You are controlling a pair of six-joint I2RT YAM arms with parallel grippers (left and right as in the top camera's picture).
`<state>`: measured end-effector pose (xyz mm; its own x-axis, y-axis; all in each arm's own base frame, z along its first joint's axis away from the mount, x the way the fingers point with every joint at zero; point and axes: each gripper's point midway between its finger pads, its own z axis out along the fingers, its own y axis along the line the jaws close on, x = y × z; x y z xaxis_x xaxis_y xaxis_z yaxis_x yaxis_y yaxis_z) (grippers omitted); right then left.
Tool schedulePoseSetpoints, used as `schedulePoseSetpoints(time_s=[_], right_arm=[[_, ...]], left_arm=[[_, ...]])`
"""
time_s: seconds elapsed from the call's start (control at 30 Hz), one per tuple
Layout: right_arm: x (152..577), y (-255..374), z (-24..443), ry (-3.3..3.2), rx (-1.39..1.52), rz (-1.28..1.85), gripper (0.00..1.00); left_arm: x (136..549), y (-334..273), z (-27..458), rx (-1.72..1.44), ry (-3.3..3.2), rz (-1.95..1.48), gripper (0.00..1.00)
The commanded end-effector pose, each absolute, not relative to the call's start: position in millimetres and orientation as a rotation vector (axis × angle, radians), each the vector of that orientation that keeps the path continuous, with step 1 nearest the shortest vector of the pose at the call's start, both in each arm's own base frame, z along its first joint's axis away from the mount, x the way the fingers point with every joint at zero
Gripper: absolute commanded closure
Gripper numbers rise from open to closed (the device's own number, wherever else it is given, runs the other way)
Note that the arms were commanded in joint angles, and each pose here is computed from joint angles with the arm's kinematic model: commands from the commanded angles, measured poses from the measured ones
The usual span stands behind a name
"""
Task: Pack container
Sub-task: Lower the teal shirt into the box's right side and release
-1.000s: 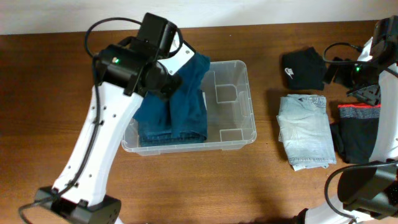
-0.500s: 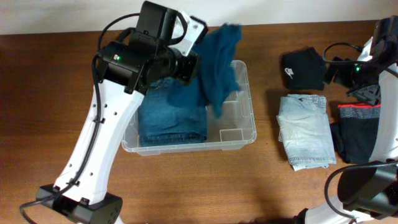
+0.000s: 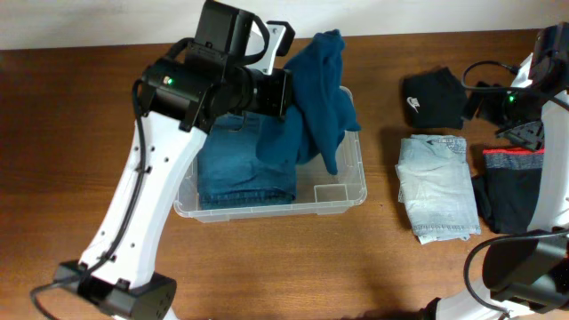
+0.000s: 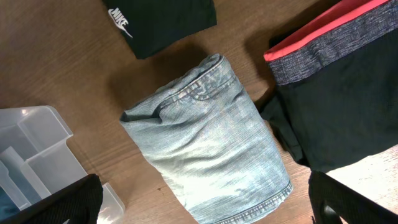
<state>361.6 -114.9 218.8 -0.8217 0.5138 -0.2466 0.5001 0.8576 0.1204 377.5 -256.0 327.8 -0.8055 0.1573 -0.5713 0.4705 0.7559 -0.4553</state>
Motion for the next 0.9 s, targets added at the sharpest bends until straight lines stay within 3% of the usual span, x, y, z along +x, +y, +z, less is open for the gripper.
schedulePoseSetpoints(time_s=[0.0,0.2,0.47,0.87], right_arm=[[363,-119,226,2.735,0.785,0.054,0.02],[363,-119,226,2.735,0.785,0.054,0.02],[363,-119,226,2.735,0.785,0.054,0.02],[363,-119,226,2.735,0.785,0.054,0.02]], left_arm=[[374,-282,324,0.490,2.457,-1.041,0.99],[374,-308,312,0.555,2.454,-1.270,0.99],[373,-309,287,0.526,2.551,-1.284,0.99],[374,-283,231,0.396,2.804,-1.020,0.99]])
